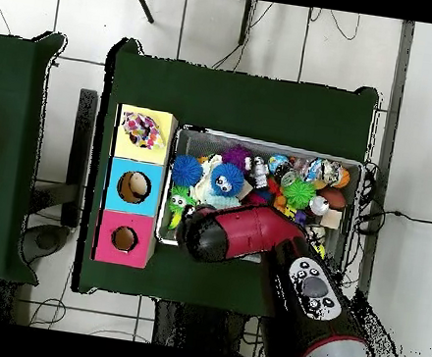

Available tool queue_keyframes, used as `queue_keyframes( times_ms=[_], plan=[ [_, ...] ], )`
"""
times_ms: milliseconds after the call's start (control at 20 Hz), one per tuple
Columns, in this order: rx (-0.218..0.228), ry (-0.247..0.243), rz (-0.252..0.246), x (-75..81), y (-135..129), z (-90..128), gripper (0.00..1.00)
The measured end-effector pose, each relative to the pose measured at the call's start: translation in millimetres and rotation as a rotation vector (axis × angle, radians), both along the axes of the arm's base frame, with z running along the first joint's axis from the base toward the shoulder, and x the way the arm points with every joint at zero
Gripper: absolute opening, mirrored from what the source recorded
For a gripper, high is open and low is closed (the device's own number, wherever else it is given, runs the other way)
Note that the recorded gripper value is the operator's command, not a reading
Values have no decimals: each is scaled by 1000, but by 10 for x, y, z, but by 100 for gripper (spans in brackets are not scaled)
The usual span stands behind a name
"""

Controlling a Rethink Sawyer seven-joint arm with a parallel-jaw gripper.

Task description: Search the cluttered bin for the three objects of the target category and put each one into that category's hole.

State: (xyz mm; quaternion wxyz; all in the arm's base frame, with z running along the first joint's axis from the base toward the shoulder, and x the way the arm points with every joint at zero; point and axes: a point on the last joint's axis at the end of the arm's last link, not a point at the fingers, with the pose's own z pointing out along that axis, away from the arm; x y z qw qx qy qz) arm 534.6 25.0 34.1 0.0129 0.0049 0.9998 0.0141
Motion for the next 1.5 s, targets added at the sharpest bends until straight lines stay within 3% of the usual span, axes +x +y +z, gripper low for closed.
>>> queue_keyframes(
  times_ms=[550, 900, 1250, 1500],
  plan=[
    [-26, -41, -55, 85, -375, 216, 100],
    [-35, -50, -41, 77, -318, 267, 100],
    [-23, -48, 8, -178, -76, 201, 100],
    [-8, -55, 56, -550, 123, 93, 100]
  ],
)
